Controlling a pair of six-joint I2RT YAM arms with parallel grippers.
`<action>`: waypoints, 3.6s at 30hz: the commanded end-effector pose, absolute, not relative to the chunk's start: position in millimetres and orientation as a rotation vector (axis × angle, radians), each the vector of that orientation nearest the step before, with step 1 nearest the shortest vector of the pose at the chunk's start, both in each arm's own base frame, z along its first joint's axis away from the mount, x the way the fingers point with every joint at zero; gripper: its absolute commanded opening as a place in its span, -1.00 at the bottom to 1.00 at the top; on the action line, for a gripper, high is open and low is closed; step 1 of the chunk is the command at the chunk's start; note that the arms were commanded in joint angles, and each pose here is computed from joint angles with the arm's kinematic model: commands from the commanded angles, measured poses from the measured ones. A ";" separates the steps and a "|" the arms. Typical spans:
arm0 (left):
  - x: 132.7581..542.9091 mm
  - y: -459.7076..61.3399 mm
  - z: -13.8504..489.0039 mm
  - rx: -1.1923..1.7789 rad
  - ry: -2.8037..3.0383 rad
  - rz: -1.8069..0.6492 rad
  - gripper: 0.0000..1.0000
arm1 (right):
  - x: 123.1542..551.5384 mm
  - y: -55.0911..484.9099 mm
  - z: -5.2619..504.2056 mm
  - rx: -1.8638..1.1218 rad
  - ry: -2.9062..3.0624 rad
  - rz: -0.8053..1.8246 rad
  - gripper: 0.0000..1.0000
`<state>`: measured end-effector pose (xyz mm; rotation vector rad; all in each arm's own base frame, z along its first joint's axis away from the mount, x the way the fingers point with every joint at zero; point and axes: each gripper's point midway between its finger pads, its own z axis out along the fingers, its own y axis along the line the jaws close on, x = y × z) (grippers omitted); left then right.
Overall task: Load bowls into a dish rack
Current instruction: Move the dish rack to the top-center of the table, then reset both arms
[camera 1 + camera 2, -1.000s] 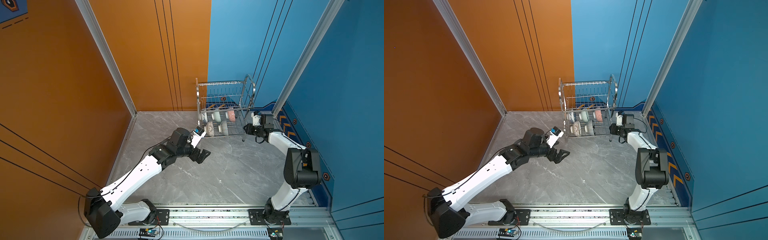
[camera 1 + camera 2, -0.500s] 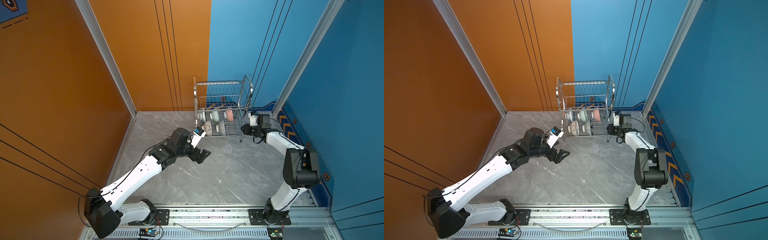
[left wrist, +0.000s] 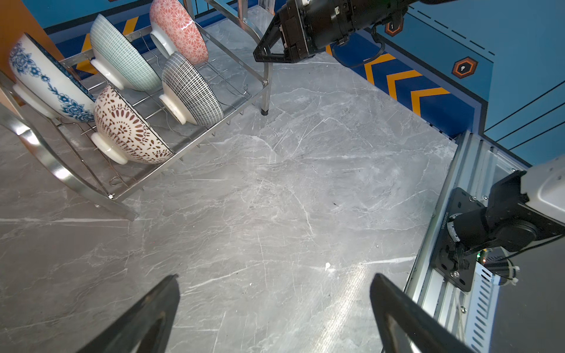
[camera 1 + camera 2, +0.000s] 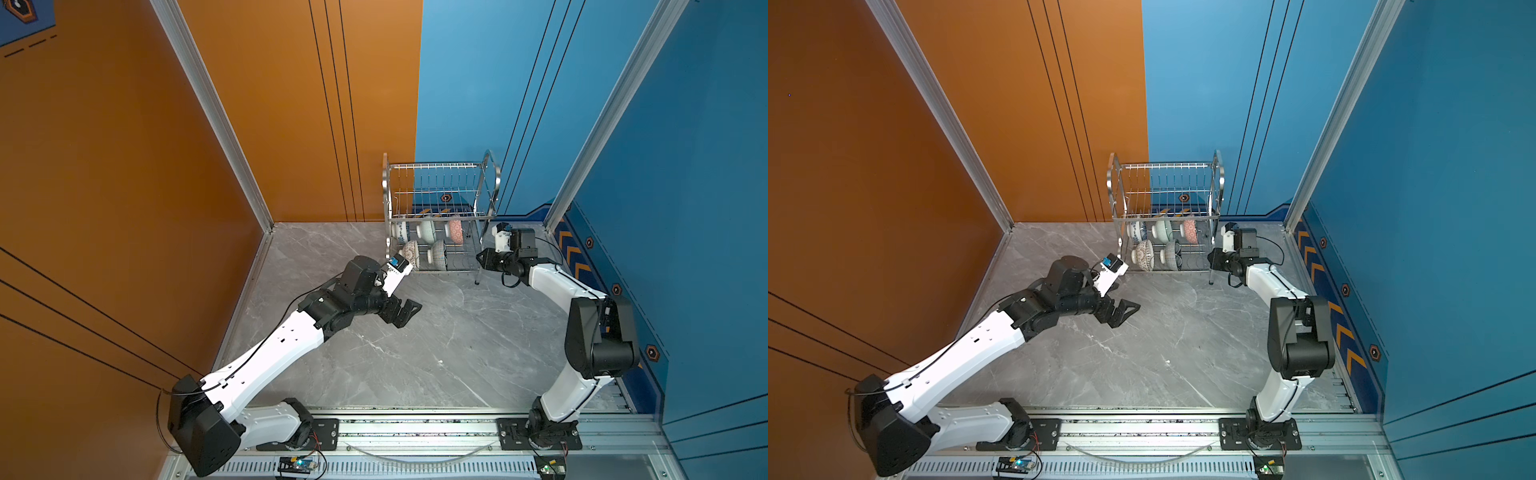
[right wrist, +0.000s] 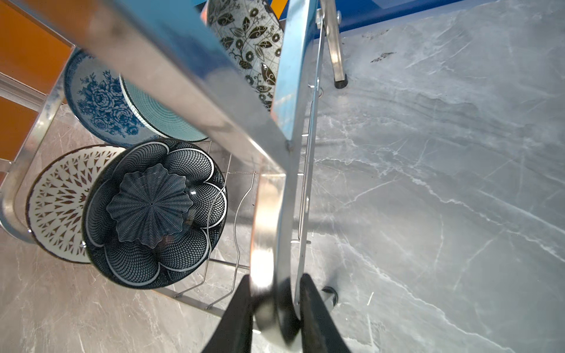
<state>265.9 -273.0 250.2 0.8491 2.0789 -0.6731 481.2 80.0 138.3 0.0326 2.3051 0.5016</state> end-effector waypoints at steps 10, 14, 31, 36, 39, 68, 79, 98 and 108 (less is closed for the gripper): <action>261.4 -274.1 251.1 0.883 2.051 -0.659 0.96 | 467.2 60.8 186.2 0.049 2.209 0.550 -0.12; 264.2 -272.6 247.2 0.884 2.058 -0.632 0.96 | 456.5 60.5 203.6 0.034 2.165 0.587 -0.11; 290.2 -113.0 220.7 0.191 2.059 0.017 0.96 | 329.0 -2.2 184.6 0.267 2.012 0.367 0.99; 270.8 -25.7 212.7 -0.114 1.881 0.370 0.96 | 310.4 -44.6 153.4 0.389 2.018 0.116 0.99; 260.7 -0.1 201.5 -0.204 1.776 0.499 0.96 | 307.8 -58.8 130.6 0.342 2.009 -0.028 0.99; 351.4 50.1 128.1 -0.270 1.795 0.344 0.96 | 357.9 -25.2 125.7 0.059 1.859 0.018 0.99; 391.8 12.2 93.2 -0.075 1.888 0.215 0.96 | 381.3 1.0 98.7 0.006 1.866 0.068 0.99; 392.8 13.2 93.8 -0.080 1.888 0.207 0.96 | 395.0 -9.7 90.9 0.085 1.935 -0.035 0.99; 392.8 13.1 93.8 -0.079 1.888 0.207 0.96 | 395.5 -8.9 90.1 0.081 1.940 -0.036 0.99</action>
